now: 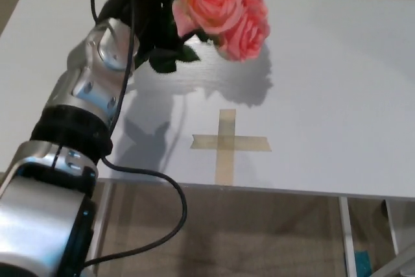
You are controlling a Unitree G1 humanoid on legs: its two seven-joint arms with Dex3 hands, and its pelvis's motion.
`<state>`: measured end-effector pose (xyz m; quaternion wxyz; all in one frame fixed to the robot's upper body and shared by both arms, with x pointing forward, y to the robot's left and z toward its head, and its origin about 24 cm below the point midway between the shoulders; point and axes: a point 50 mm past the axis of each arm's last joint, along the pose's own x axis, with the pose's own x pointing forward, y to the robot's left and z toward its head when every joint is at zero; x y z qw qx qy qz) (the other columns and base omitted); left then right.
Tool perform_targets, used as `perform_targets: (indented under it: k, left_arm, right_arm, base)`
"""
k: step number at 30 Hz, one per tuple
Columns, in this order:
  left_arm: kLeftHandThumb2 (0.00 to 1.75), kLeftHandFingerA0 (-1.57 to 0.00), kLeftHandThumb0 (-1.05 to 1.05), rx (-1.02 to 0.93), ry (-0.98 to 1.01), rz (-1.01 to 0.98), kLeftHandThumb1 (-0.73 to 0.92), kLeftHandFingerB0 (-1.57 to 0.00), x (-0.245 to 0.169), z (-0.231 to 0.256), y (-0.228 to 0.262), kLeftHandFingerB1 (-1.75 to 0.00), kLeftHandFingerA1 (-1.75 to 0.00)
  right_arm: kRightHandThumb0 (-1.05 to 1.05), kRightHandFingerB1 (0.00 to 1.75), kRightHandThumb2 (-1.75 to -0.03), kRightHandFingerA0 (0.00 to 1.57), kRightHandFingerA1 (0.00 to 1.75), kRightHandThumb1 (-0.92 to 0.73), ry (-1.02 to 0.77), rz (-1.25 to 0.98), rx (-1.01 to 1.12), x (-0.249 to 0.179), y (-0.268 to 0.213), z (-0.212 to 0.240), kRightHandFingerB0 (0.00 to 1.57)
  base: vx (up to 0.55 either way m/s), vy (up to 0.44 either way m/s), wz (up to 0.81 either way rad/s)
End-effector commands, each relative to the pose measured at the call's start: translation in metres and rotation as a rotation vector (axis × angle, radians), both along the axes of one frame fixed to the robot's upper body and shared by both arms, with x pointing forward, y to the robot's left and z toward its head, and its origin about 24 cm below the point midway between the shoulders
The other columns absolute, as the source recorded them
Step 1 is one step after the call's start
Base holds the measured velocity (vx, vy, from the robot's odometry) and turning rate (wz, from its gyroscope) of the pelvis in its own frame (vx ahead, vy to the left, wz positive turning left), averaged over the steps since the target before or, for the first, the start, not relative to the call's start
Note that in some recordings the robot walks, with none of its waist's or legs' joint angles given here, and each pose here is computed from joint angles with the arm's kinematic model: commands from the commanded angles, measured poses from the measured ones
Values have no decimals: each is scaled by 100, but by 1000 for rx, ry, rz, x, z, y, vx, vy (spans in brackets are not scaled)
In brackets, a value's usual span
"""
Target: Use the left hand to pick up the rose and passes it to a human.
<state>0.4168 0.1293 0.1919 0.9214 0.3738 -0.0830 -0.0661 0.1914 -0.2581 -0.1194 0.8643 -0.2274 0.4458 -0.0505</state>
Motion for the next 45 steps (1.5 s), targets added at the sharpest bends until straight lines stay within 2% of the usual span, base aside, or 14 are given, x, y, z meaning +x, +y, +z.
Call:
perform_targets:
  k: [1,5,8,9,11,15,17,21,22,24,30,32,39,45]
  left_arm:
    - [66,-89,-16,-66,-26,-72,85,-79,-1,19,-5,-96,-127]
    - [65,-96,-16,-206,-55,-120,85,-77,-7,41,-10,-101,-122]
    - [65,-96,-16,-219,-53,-124,85,-77,-8,42,-10,-101,-122]
    - [66,-92,-16,-277,-55,-138,85,-80,-10,46,-11,-94,-127]
    - [68,-96,-15,-392,-60,-171,84,-81,-13,54,-12,-92,-126]
    - [68,-96,-15,-401,-56,-173,84,-81,-14,55,-12,-92,-126]
    - [72,-98,-17,-651,25,-240,82,-83,-19,61,-20,-88,-132]
    - [72,-98,-17,-690,45,-245,82,-83,-21,61,-20,-88,-132]
    - [71,-100,-16,-864,118,-292,78,-86,-22,55,-25,-85,-135]
    - [71,-104,-16,-920,152,-305,78,-87,-23,53,-27,-86,-138]
    - [69,-108,-16,-1042,231,-339,79,-90,-27,43,-35,-84,-139]
    - [66,-107,-16,-1048,236,-341,81,-90,-28,40,-38,-83,-137]
    - [66,-104,-16,-1036,286,-346,82,-89,-32,26,-48,-85,-140]
    - [64,-105,-15,-1027,311,-310,84,-88,-34,18,-51,-84,-136]
  right_arm:
    - [-38,44,-59,73,48,-64,27,12,-7,-7,-3,-3,63]
    - [-38,44,-59,75,49,-64,37,4,-1,-11,-2,-5,63]
    - [-38,44,-59,75,49,-64,37,4,-1,-11,-2,-5,63]
    - [-39,44,-59,76,49,-64,39,5,1,-12,-2,-6,64]
    - [-39,44,-59,76,49,-64,44,7,6,-14,-2,-6,64]
    - [-39,44,-59,76,49,-64,44,7,6,-14,-2,-6,64]
    - [-41,45,-62,73,50,-60,60,8,3,-18,-2,-8,59]
    - [-41,45,-62,73,50,-60,62,8,3,-19,-2,-9,59]
    - [-42,44,-61,73,50,-60,66,12,3,-19,-2,-9,59]
    - [-42,45,-62,73,50,-60,66,14,3,-18,-1,-9,59]
    - [-38,44,-59,74,48,-64,70,32,2,-17,1,-9,63]
    - [-41,44,-62,73,50,-60,71,35,4,-16,2,-9,59]
    - [-38,44,-59,74,49,-65,64,46,7,-13,4,-8,63]
    - [-38,44,-59,78,50,-65,58,57,0,-9,4,-6,64]
  base:
    - [0,0,0]
    - [0,0,0]
    - [0,0,0]
    - [0,0,0]
    - [0,0,0]
    - [0,0,0]
    - [0,0,0]
    - [0,0,0]
    - [0,0,0]
    - [0,0,0]
    - [0,0,0]
    - [0,0,0]
    - [0,0,0]
    - [0,0,0]
